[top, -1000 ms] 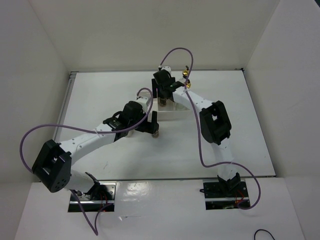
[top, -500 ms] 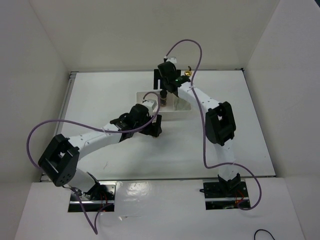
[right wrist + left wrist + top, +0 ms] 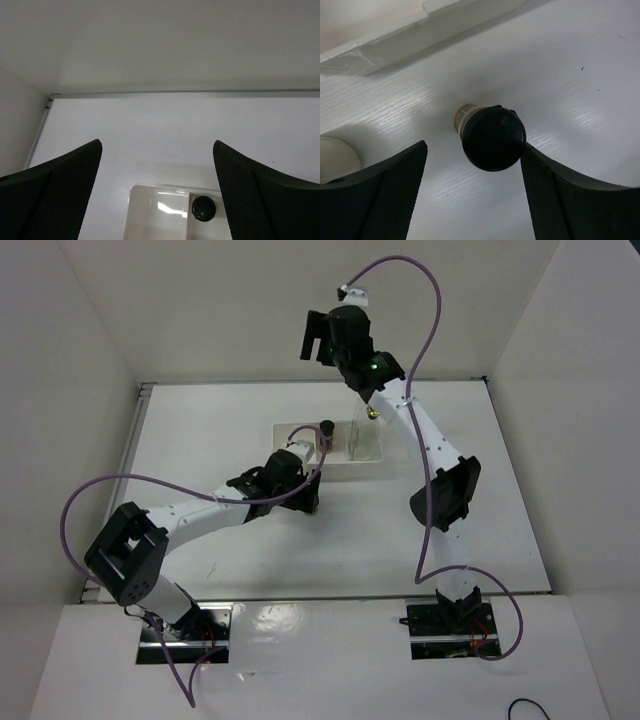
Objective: Organize the condiment bottles
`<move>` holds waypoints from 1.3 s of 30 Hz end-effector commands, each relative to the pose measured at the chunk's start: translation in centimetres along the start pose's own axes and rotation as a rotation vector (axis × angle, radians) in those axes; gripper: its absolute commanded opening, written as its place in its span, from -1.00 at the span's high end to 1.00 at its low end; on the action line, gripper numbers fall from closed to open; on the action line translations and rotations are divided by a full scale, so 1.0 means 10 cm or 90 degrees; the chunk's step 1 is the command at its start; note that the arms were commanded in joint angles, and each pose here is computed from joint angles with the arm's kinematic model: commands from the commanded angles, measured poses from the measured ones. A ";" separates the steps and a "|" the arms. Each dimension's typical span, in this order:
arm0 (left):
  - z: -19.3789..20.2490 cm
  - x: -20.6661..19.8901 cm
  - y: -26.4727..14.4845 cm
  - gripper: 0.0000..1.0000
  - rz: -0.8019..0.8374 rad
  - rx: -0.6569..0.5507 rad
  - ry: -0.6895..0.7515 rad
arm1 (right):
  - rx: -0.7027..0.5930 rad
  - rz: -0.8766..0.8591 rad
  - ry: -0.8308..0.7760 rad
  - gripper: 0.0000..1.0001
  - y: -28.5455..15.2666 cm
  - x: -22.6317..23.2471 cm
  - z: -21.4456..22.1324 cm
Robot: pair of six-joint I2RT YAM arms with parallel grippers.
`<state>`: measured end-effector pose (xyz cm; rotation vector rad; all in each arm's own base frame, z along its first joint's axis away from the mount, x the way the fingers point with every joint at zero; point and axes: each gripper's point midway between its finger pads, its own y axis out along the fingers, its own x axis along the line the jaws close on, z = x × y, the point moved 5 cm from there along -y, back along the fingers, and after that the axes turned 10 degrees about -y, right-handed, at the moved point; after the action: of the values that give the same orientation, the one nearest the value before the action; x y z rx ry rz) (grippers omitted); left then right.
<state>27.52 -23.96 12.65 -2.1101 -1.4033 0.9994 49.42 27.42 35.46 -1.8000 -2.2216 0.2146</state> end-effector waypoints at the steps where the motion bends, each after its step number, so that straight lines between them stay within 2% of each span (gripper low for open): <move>1: -0.14 -0.15 0.07 -0.61 0.019 -0.030 -0.008 | -0.016 0.013 -0.011 -0.91 -0.18 -0.06 -0.28; 2: -0.17 -0.17 0.10 -0.61 0.021 -0.034 -0.008 | -0.063 0.009 0.004 -0.91 -0.34 -0.05 -0.59; 3: -0.17 -0.17 0.10 -0.56 0.021 -0.034 -0.008 | -0.042 0.014 -0.011 -0.91 -0.41 -0.08 -0.58; 4: -0.18 -0.18 0.12 -0.49 0.021 -0.033 -0.008 | -0.100 0.012 -0.001 -0.91 -0.55 -0.09 -0.84; 7: -0.18 -0.20 0.14 -0.30 0.015 -0.037 -0.005 | -0.109 0.018 0.008 -0.91 -0.73 -0.22 -0.96; 8: -0.18 -0.20 0.14 -0.09 0.015 -0.037 -0.005 | -0.116 0.028 -0.002 -0.91 -0.77 -0.26 -0.99; 11: -0.26 -0.25 0.11 0.18 0.025 -0.053 -0.007 | -0.117 0.060 -0.025 -0.91 -0.96 -0.37 -1.08; 12: -0.26 -0.25 0.11 0.33 0.025 -0.053 -0.007 | -0.112 0.074 -0.032 -0.91 -1.00 -0.41 -1.08; 17: -0.38 -0.34 -0.03 0.67 0.040 -0.044 0.006 | -0.062 0.135 -0.057 -0.96 -1.12 -0.58 -0.95; 20: -0.62 -0.47 -0.26 0.77 0.070 -0.079 0.014 | -0.049 0.123 -0.063 -0.96 -1.20 -0.58 -0.94; 23: -0.87 -0.59 -0.52 0.77 0.097 -0.126 0.016 | -0.059 0.136 -0.073 -0.96 -1.43 -0.66 -1.04; 28: -1.28 -0.73 -0.84 0.77 0.103 -0.198 0.043 | -0.031 0.145 -0.089 -0.96 -1.60 -0.78 -0.96; 30: -1.38 -0.75 -0.82 0.77 0.091 -0.210 0.059 | -0.018 0.156 -0.094 -0.96 -1.60 -0.81 -0.86; 32: -1.47 -0.76 -0.80 0.75 0.075 -0.225 0.063 | -0.054 0.151 -0.086 -0.96 -1.87 -0.87 -0.97; 33: -1.48 -0.75 -0.71 0.75 0.064 -0.220 0.070 | -0.016 0.156 -0.109 -0.96 -1.77 -0.90 -0.71; 34: -1.54 -0.78 -0.71 0.75 0.058 -0.226 0.068 | -0.094 0.147 -0.076 -0.96 -2.07 -0.94 -0.94; 35: -1.58 -0.76 -0.67 0.75 0.052 -0.226 0.065 | -0.110 0.136 -0.070 -0.96 -2.14 -0.95 -0.92; 36: -1.55 -0.75 -0.54 0.75 0.041 -0.208 0.075 | -0.085 0.130 -0.078 -0.96 -2.07 -1.00 -0.69; 37: -1.54 -0.73 -0.49 0.75 0.027 -0.199 0.076 | -0.135 0.118 -0.057 -0.96 -2.30 -1.08 -0.83; 39: -1.57 -0.73 -0.37 0.75 0.007 -0.189 0.077 | -0.114 0.099 -0.059 -0.96 -2.30 -1.10 -0.64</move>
<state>33.89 -28.27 29.18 -2.4277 -1.5259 0.7427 32.58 12.15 44.10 -2.0808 -2.1377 0.3954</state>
